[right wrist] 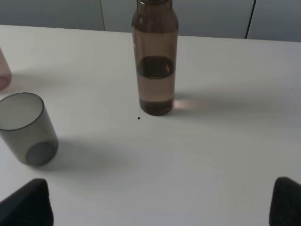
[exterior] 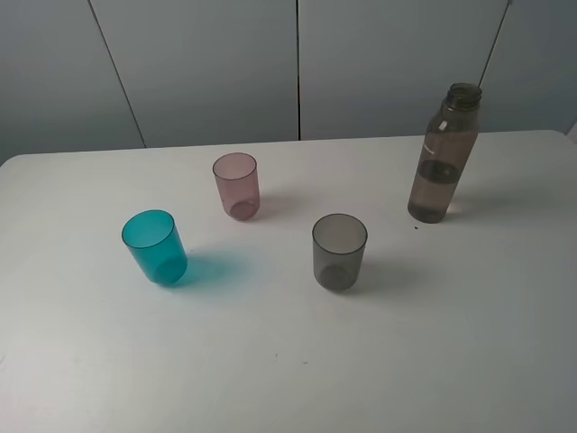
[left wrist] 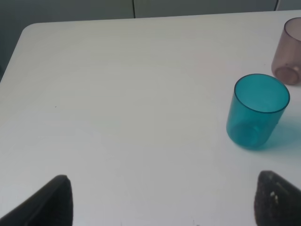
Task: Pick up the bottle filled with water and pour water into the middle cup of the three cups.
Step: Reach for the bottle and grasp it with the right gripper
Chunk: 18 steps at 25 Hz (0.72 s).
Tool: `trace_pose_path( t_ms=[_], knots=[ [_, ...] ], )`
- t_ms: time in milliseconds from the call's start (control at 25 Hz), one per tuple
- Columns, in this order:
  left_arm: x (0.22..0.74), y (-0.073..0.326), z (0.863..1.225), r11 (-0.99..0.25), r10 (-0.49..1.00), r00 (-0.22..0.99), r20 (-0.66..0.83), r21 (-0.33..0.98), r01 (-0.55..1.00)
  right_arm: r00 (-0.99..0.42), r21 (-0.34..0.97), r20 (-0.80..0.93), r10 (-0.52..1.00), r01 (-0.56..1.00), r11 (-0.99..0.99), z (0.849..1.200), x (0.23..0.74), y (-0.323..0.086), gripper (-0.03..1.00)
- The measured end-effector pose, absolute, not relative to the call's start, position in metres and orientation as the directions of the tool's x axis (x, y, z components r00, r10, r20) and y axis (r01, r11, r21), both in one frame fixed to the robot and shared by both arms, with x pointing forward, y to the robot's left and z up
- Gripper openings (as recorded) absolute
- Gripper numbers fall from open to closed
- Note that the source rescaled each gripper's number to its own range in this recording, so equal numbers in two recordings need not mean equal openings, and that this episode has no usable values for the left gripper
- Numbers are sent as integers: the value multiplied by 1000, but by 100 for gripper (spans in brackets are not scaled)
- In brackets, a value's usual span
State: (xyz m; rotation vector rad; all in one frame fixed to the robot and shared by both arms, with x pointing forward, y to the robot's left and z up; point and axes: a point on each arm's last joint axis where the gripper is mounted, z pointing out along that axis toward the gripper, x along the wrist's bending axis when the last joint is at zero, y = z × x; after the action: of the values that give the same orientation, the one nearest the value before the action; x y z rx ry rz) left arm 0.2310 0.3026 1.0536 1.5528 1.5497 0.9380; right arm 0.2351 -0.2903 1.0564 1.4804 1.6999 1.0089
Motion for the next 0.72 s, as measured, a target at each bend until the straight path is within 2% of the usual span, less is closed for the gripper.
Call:
trace_pose_path(
  t_ms=[320, 560, 720],
  knots=[
    [231, 303, 1054, 5, 1000, 2, -7, 887, 461, -116, 857, 11, 993, 512, 50, 1098, 308, -289, 100],
    [231, 303, 1054, 5, 1000, 2, -7, 887, 461, -92, 837, 24, 995, 546, 30, 1088, 377, -288, 100],
    [231, 303, 1054, 5, 1000, 2, -7, 887, 461, -90, 812, 25, 996, 582, 32, 1068, 413, -285, 100]
  ],
)
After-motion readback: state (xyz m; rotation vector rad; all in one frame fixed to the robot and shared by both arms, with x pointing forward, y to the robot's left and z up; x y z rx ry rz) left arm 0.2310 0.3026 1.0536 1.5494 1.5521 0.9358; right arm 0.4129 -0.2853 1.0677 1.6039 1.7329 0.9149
